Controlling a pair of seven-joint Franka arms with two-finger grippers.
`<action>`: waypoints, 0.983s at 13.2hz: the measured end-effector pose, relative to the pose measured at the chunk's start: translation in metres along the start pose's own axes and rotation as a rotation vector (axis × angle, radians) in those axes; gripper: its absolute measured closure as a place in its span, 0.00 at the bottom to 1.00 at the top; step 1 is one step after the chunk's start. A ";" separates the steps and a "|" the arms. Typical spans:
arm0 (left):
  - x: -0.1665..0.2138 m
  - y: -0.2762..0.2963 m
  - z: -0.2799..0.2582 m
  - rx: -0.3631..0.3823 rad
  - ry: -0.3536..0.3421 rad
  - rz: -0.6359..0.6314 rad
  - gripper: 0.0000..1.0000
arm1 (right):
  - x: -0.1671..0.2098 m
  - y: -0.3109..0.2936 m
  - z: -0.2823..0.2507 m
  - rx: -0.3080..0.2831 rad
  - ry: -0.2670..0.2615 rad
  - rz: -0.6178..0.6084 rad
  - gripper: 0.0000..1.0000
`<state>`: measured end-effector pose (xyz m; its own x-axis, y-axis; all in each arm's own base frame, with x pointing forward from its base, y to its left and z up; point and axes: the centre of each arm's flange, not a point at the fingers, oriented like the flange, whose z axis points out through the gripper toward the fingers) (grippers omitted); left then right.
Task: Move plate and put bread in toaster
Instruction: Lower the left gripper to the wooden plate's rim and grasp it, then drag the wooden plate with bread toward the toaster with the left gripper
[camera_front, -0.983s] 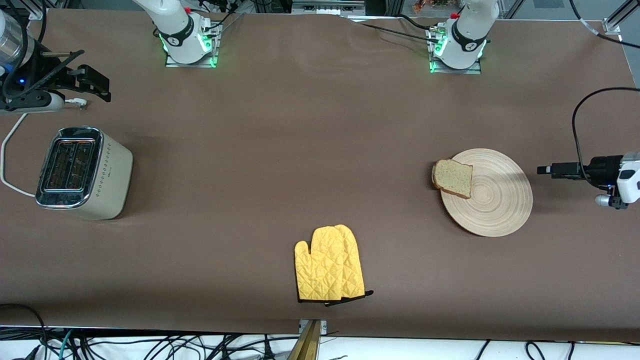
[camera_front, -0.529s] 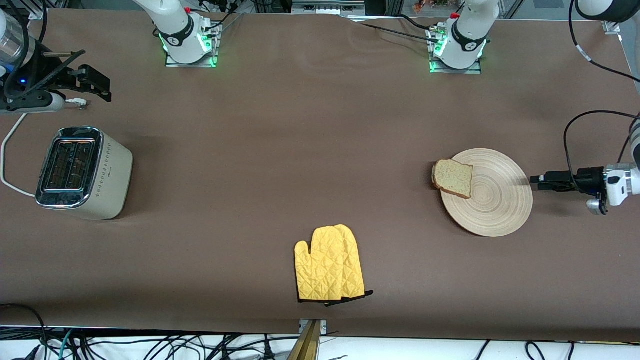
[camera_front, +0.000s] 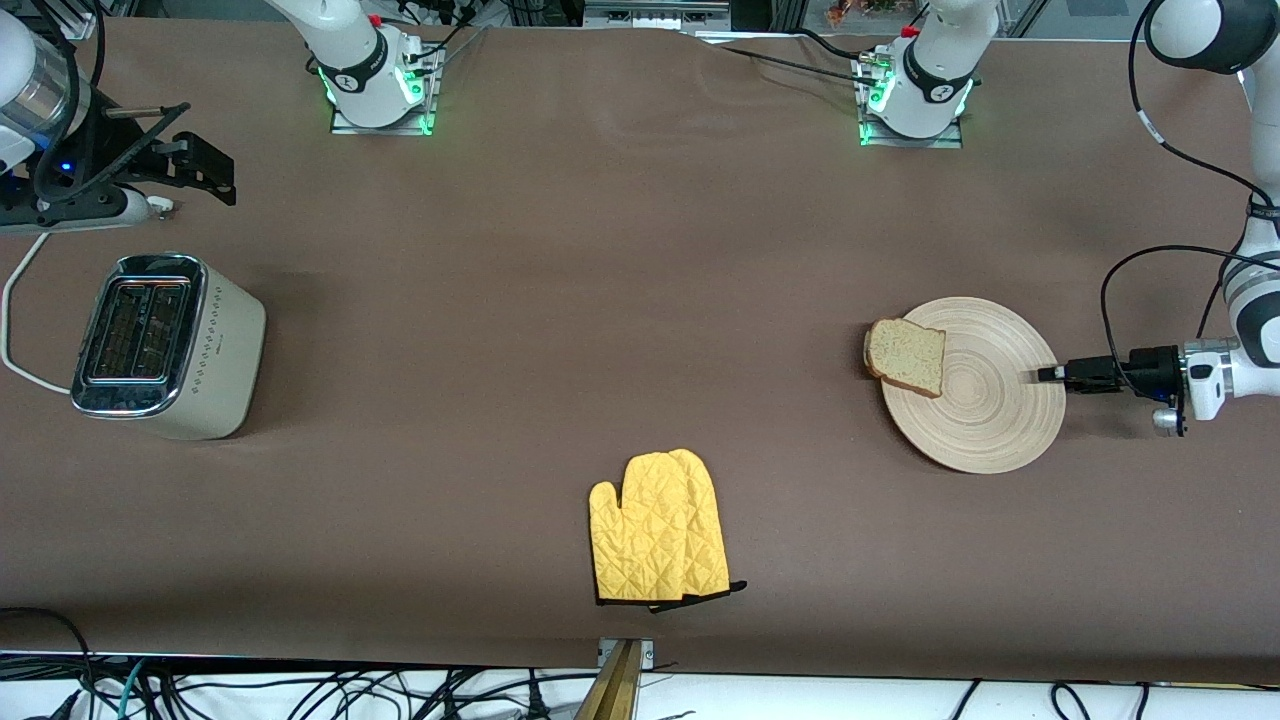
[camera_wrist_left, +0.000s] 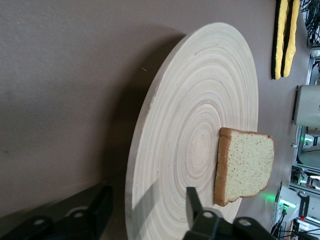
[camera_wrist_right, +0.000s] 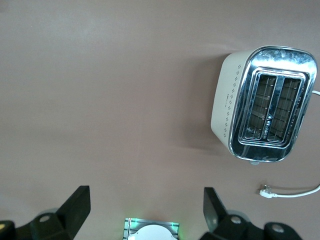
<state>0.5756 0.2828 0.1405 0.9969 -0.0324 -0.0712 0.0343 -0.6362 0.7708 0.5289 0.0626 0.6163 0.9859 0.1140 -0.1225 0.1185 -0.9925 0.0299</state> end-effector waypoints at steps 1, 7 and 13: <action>-0.001 -0.002 -0.002 -0.001 0.004 -0.003 0.52 | 0.000 0.000 0.001 0.000 -0.001 0.000 0.00; -0.002 -0.001 -0.001 -0.030 0.006 -0.003 0.88 | 0.001 -0.006 0.001 -0.001 0.000 -0.011 0.00; 0.013 0.025 0.021 -0.080 -0.033 0.001 0.89 | 0.001 -0.010 0.001 -0.002 0.000 -0.018 0.00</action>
<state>0.5876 0.2498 0.1455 0.9942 -0.0588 -0.0904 0.0406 -0.5722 0.8191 0.5285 0.0722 0.6152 0.9836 0.1316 -0.1233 0.1363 -0.9902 0.0300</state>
